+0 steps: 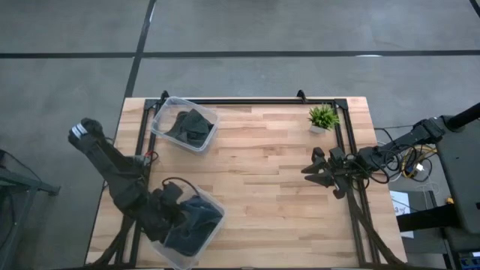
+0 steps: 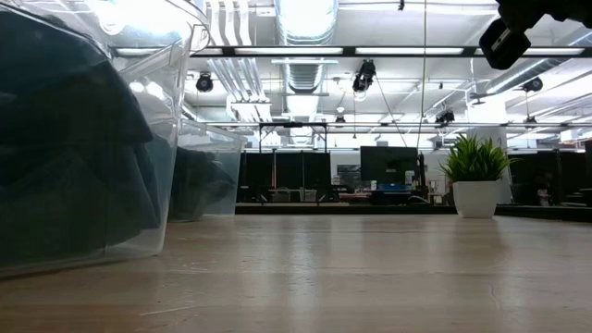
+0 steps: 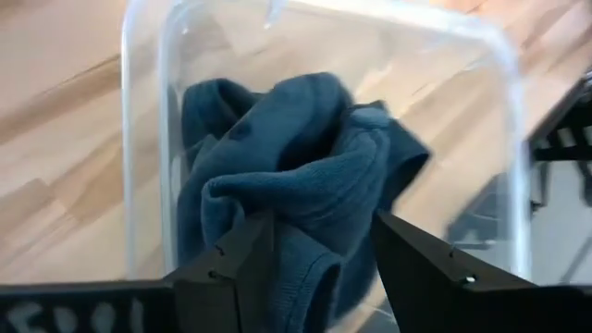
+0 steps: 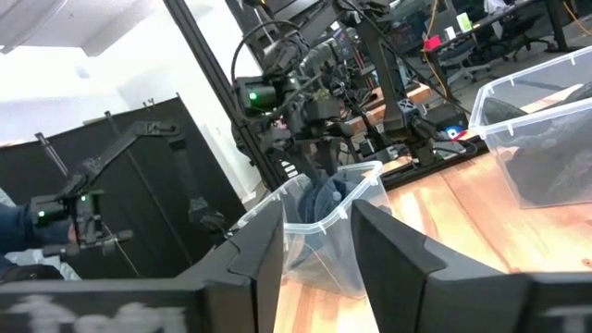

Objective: Pick & Place hat
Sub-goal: Put the dark blue cap into the bottom transparent bin, then return to Home Position

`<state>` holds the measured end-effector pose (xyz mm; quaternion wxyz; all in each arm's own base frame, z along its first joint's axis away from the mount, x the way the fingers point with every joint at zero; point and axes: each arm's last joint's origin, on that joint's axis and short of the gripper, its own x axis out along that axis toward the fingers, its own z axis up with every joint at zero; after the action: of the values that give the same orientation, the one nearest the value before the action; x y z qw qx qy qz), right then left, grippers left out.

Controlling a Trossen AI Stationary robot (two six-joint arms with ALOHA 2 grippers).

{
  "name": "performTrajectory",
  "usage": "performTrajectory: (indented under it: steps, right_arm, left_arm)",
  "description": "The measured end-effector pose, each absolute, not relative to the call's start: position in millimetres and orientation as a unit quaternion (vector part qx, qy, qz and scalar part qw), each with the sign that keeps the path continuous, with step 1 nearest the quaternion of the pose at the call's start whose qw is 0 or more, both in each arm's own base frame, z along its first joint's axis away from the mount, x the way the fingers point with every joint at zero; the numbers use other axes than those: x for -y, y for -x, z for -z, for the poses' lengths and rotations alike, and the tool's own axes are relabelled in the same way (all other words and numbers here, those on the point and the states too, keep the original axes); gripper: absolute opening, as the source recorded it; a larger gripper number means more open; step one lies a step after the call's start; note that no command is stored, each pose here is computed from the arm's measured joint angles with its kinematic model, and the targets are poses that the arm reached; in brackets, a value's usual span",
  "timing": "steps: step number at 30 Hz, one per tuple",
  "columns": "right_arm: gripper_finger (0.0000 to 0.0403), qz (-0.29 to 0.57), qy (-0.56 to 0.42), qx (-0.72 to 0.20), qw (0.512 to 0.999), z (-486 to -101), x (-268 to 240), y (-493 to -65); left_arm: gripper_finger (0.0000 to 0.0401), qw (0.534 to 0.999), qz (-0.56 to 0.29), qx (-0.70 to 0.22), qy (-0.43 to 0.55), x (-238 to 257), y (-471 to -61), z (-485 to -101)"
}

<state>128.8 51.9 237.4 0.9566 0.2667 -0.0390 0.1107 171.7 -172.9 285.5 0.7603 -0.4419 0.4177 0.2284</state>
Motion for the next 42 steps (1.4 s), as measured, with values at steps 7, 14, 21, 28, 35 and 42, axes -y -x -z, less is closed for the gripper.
performTrajectory:
  steps: [7, 14, 21, 28, 35, 42]
  right_arm:
    - [0.0116, -0.111, -0.267, 0.04, 0.956, -237.6, -51.9, -128.8]
    - [0.0121, -0.112, -0.272, 0.042, 0.955, -238.2, -51.9, -128.7]
    - [0.0128, -0.112, -0.272, 0.044, 0.955, -238.6, -51.8, -128.6]
    - [0.0127, -0.111, -0.27, 0.035, 0.956, -236.8, -51.9, -128.8]
    - [0.0121, -0.126, -0.28, 0.03, 0.951, -237.2, -52.0, -126.9]
    - [0.0128, -0.269, -0.264, 0.042, 0.925, -247.5, -54.3, -112.6]
  left_arm:
    - [0.0179, 0.737, -0.243, -0.484, 0.405, 175.1, -185.9, -255.5]
    - [0.0179, 0.748, -0.227, -0.494, 0.382, 176.1, -196.6, -256.4]
    - [0.0179, 0.8, -0.173, -0.415, 0.398, 171.9, -195.5, -310.8]
    - [0.0179, 0.895, -0.082, -0.32, 0.301, 164.7, -184.3, -375.1]
    - [0.0179, 0.944, -0.081, -0.228, 0.224, 129.9, -151.6, -409.1]
    - [0.0179, 0.954, -0.092, -0.191, 0.21, 87.8, -113.3, -398.4]
